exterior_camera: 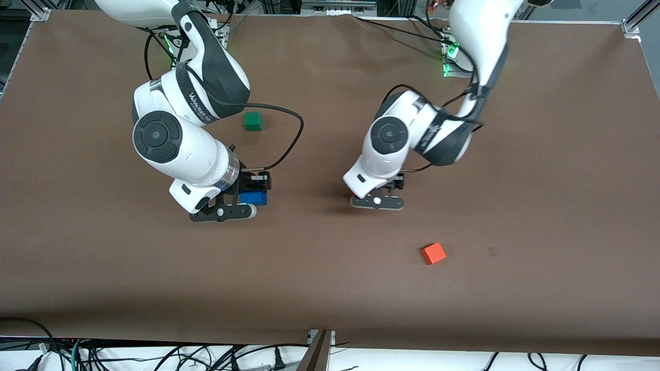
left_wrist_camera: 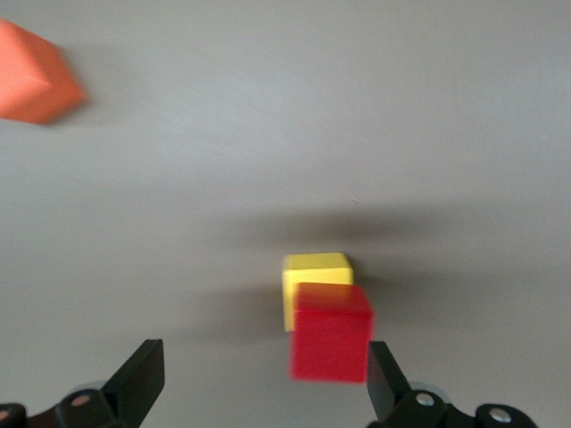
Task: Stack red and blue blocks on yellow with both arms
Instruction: 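Lower the red cube onto the yellow cube and open the left gripper, then carry the blue cube over the red cube while the left gripper withdraws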
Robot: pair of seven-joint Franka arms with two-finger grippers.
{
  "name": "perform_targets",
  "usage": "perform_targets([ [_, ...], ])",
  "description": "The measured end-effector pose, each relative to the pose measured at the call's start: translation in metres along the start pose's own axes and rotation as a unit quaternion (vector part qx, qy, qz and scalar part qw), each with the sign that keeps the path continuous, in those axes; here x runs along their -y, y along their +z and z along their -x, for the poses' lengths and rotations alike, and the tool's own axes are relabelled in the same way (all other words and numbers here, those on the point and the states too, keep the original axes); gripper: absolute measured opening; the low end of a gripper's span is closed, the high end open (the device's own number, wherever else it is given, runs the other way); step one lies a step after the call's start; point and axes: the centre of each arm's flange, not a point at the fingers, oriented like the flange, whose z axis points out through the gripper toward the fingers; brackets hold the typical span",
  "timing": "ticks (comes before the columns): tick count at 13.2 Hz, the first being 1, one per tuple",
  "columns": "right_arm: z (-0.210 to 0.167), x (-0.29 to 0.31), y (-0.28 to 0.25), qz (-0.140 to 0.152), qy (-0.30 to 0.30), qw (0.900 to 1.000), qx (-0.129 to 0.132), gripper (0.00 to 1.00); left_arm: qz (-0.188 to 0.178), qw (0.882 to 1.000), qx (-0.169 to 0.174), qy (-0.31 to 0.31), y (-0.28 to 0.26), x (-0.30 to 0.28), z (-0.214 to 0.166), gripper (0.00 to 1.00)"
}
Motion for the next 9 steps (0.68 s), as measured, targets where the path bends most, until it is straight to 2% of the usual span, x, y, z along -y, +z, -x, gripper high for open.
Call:
perform_targets([
  [2,-0.001,0.007,0.002,-0.004,0.014,1.000,-0.010,0.56,0.004,1.000,-0.008,-0.029,-0.046,0.063,-0.034,1.00],
  [5,0.011,0.059,0.020,-0.019,0.063,0.997,-0.033,0.56,0.015,0.996,-0.029,-0.089,-0.073,0.170,-0.078,1.00],
  [7,0.032,0.119,0.047,-0.033,0.101,0.993,-0.048,0.56,0.019,0.993,-0.040,-0.110,-0.086,0.224,-0.091,1.00],
  [9,0.053,0.169,0.081,-0.042,0.118,0.990,-0.061,0.56,0.017,0.994,-0.039,-0.104,-0.096,0.271,-0.094,1.00],
])
